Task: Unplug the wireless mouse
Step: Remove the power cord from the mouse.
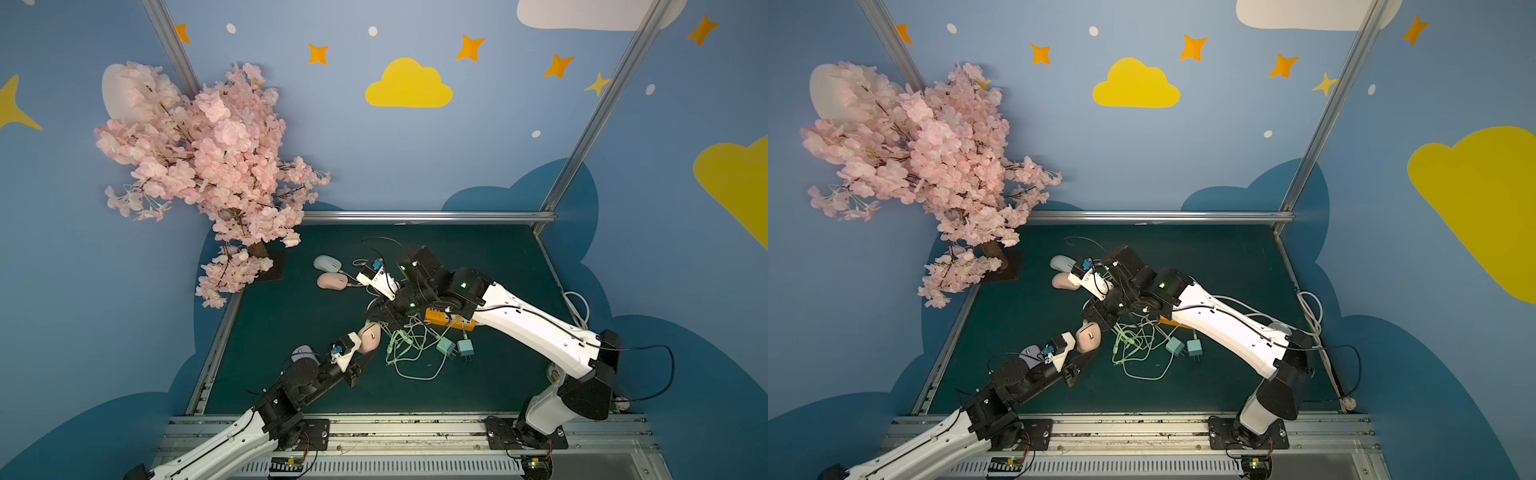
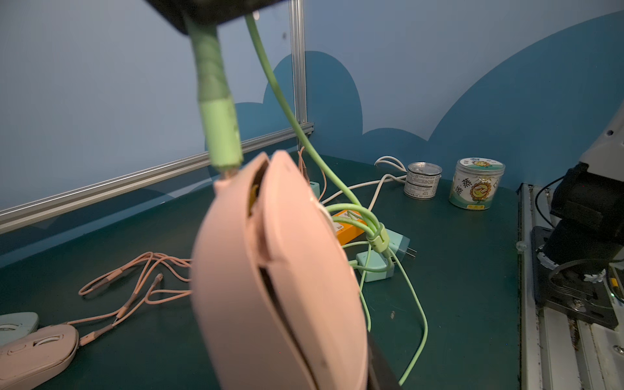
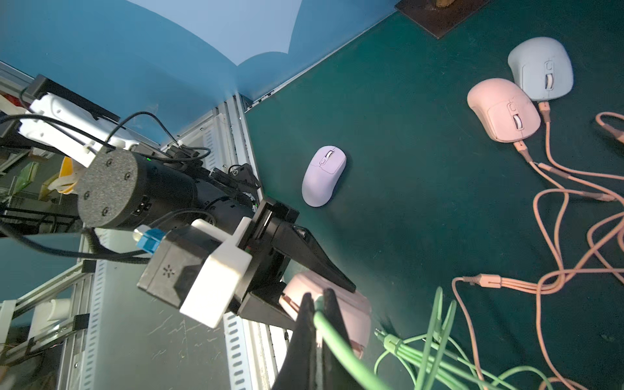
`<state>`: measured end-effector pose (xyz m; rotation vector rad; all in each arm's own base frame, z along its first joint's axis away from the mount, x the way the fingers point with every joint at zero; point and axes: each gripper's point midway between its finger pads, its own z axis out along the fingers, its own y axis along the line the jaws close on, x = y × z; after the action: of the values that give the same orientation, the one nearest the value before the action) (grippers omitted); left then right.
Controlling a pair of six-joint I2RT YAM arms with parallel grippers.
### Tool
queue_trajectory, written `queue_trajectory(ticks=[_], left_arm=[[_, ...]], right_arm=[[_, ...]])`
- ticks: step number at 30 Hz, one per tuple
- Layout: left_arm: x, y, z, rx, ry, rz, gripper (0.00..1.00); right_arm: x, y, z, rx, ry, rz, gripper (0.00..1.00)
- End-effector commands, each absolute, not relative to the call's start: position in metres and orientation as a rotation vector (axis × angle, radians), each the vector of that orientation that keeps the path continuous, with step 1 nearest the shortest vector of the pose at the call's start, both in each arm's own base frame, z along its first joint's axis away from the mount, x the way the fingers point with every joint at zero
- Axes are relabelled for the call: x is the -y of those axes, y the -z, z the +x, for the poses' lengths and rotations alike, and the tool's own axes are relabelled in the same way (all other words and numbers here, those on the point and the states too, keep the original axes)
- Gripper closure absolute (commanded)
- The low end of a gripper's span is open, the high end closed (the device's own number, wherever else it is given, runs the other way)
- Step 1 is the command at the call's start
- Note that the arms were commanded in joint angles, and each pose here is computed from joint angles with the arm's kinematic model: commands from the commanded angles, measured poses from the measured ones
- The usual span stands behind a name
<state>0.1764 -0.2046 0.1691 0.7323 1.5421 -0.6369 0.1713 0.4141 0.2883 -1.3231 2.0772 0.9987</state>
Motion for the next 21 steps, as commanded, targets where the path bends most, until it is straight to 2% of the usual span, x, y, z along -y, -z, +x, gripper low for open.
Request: queue_trajectory(ticks=[1, 5, 9, 10, 13, 15, 16, 20, 21], left_arm=[[0.202, -0.152, 0.175, -1.607, 0.619, 0.758, 0.74], [0.202, -0.153, 0.175, -1.603, 0.618, 0.757, 0.74], [0.202, -0.153, 0.175, -1.601, 0.618, 0.757, 0.74], [0.202, -0.153, 0.175, -1.601, 0.619, 0.758, 0.74], [0.203, -0.152, 0.175, -1.606, 0.621, 0.759, 0.74], [0.203, -0.153, 0.175, -1.602, 0.62, 0.76, 0.74], [0.203, -0.154, 0.175, -1.599, 0.621, 0.759, 0.74], [0.204, -0.152, 0.174, -1.603, 0.627, 0.768, 0.75], [0.204, -0.152, 0.174, -1.604, 0.627, 0.768, 0.75]], right_arm=[[-0.403, -0.32, 0.199, -2.006, -0.819, -1.216, 1.0], [-0.412, -0.335, 0.169, -1.932, -1.065, -1.296, 1.0], [-0.392, -0.318, 0.207, -2.024, -0.742, -1.187, 1.0], [-0.39, -0.319, 0.208, -2.028, -0.743, -1.174, 1.0], [-0.408, -0.338, 0.179, -1.932, -1.032, -1.227, 1.0], [-0.417, -0.346, 0.17, -1.894, -1.13, -1.256, 1.0], [-0.417, -0.345, 0.173, -1.906, -1.103, -1.267, 1.0], [-0.396, -0.329, 0.22, -2.029, -0.679, -1.201, 1.0], [-0.396, -0.334, 0.219, -2.024, -0.674, -1.205, 1.0]])
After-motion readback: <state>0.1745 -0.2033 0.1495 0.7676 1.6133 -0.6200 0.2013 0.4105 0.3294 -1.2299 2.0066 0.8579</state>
